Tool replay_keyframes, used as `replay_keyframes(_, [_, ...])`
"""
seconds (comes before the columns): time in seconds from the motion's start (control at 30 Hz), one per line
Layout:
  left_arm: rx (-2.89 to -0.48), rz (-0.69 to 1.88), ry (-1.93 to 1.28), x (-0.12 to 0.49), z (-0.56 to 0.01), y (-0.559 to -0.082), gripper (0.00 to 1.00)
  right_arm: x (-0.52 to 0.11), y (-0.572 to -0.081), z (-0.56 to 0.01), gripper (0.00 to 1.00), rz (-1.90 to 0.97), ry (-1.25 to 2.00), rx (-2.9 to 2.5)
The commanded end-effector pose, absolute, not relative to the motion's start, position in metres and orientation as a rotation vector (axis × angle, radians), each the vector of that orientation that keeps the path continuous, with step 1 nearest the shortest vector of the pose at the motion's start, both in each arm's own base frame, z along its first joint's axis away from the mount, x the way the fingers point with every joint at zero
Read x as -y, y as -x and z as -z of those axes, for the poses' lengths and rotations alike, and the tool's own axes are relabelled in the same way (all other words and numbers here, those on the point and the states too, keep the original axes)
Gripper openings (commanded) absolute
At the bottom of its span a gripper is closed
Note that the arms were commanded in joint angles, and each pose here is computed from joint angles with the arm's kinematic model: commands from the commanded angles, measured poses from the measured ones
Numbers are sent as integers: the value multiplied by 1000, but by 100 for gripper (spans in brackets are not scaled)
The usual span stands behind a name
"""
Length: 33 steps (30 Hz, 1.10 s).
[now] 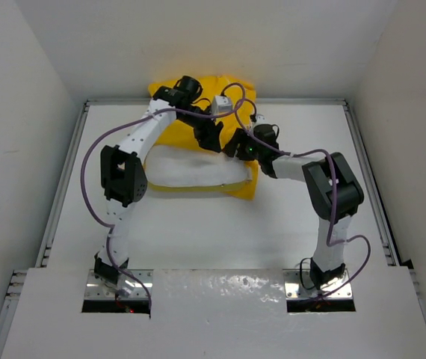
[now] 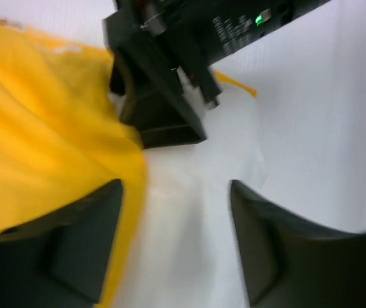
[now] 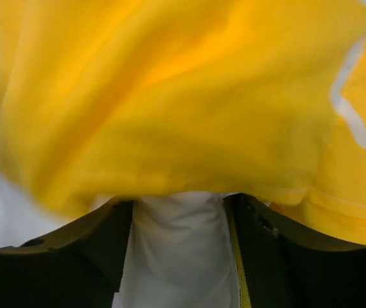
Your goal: Put the pillow into the pillowcase
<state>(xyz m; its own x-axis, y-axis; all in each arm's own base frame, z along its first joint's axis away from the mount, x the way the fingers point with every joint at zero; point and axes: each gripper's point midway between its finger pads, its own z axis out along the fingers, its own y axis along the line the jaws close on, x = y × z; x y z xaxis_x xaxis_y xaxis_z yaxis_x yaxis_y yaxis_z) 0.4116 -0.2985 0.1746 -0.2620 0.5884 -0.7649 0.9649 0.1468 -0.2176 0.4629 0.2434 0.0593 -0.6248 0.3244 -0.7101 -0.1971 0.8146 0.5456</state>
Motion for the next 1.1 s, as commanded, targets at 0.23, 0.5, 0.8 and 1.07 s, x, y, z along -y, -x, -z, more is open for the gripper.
replay_keyframes(0.23, [-1929,535,-971,162,-288,-471,100,-182,-431,-121,47,-588,120,-2190])
replay_keyframes(0.5, [-2334,295,-624,-5,-201,-446,31,-142,-423,-46,45,-515,-172,-2449])
replay_keyframes(0.8, [-2514,414,-714,-1,-103,-383,81,-152,-407,5,65,-528,-50,-2593])
replay_keyframes(1.07, [-2512,386,-571,-7,-62,-422,64,-175,-391,14,16,-675,-53,-2574])
